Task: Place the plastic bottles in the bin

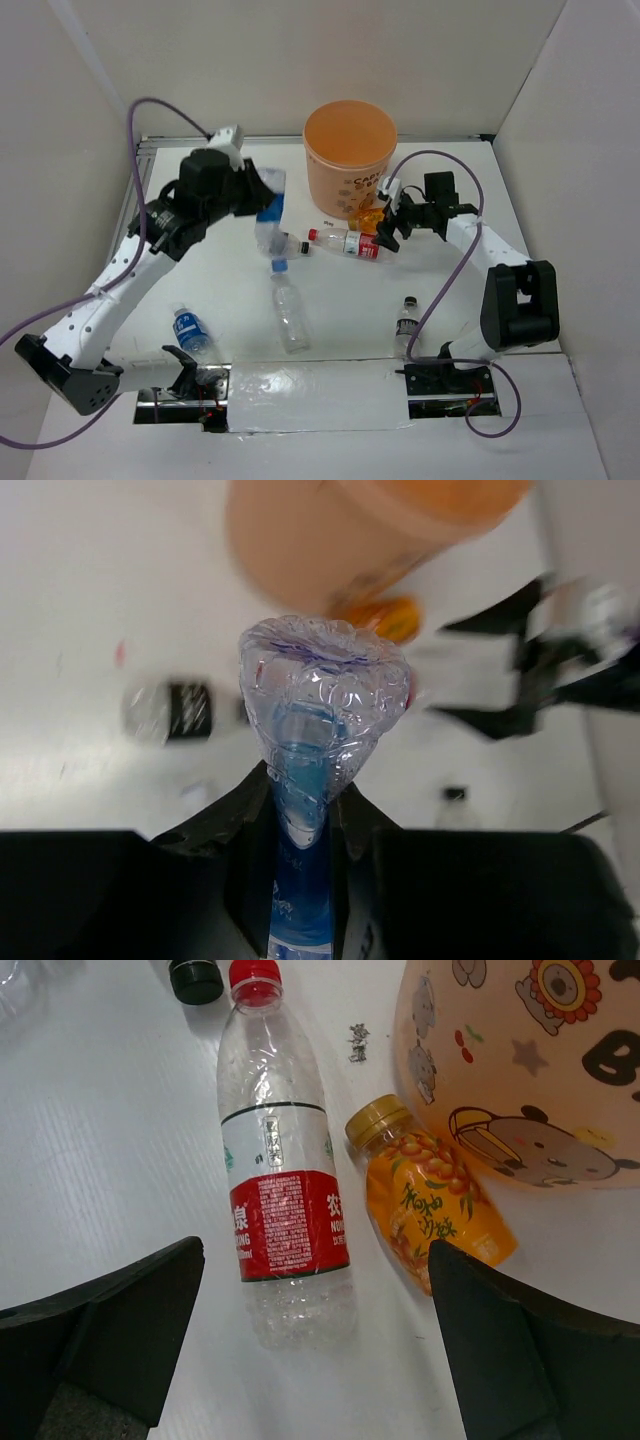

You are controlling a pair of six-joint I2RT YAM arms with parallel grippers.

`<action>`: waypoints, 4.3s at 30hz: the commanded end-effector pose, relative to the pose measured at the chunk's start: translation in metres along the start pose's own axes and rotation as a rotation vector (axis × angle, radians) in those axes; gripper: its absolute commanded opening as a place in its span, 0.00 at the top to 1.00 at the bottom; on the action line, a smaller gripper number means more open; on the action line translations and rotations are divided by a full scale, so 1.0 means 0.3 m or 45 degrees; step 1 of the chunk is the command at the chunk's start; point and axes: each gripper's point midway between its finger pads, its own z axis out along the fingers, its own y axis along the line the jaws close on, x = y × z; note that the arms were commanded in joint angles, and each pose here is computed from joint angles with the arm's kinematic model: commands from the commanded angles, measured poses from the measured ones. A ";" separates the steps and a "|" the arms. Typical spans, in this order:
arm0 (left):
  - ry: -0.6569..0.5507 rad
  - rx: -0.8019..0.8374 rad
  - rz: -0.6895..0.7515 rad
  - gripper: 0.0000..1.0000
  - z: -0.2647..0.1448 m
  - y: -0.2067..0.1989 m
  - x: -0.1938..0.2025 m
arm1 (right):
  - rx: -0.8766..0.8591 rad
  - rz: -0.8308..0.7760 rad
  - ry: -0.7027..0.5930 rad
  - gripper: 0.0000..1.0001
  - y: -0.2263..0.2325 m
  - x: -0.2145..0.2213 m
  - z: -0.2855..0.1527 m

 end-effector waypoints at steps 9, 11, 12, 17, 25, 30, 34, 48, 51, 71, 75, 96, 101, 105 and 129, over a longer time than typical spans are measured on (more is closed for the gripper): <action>-0.819 0.554 -0.043 0.99 0.168 -0.524 -0.749 | 0.013 -0.122 0.025 0.01 0.029 0.029 0.061; -0.952 0.531 -0.084 1.00 0.199 -0.532 -0.815 | 0.014 -0.146 0.038 0.01 0.035 0.037 0.069; -1.002 0.533 -0.081 1.00 0.190 -0.560 -0.844 | 0.014 -0.162 0.059 0.01 0.042 0.051 0.074; -0.998 0.285 0.042 0.89 0.455 -0.544 -0.809 | 0.054 -0.191 0.072 0.01 0.025 0.055 0.068; -0.934 0.166 0.134 0.08 0.552 -0.500 -0.741 | 0.038 -0.209 0.083 0.01 -0.005 0.056 0.122; -0.948 0.178 0.189 0.00 0.403 -0.519 -0.774 | -0.047 -0.263 0.118 0.01 0.022 0.059 0.201; -0.809 0.104 0.236 0.00 0.249 -0.415 -0.657 | -0.094 -0.283 0.238 0.05 0.062 0.138 0.273; -0.135 -0.480 -0.353 0.00 -0.122 0.343 0.321 | -0.440 -0.399 -0.090 0.71 0.300 -0.240 0.027; -0.064 -0.652 -0.429 0.00 -0.158 0.422 0.398 | -0.469 -0.447 -0.310 0.71 0.312 -0.486 -0.054; 0.223 -1.119 -0.473 0.00 -0.286 0.557 0.577 | 0.181 -0.428 -0.587 0.32 -0.451 -0.937 0.047; 0.304 -1.157 -0.498 0.00 -0.275 0.552 0.625 | 0.152 -0.301 -0.582 0.00 -0.467 -0.879 0.037; 0.149 -1.093 -0.288 0.00 -0.172 0.471 0.265 | -0.448 -0.099 -0.229 0.27 0.234 -0.624 0.086; 0.031 -0.870 -0.207 0.00 -0.177 0.417 0.178 | -0.538 0.025 -0.074 0.00 0.407 -0.544 0.214; -0.282 -0.622 -0.203 0.00 -0.268 0.328 -0.021 | -0.646 0.142 0.034 0.00 0.534 -0.492 0.281; -0.877 -0.188 -0.064 0.00 -0.675 0.171 -0.367 | -0.949 0.878 0.347 0.00 1.168 -0.582 0.793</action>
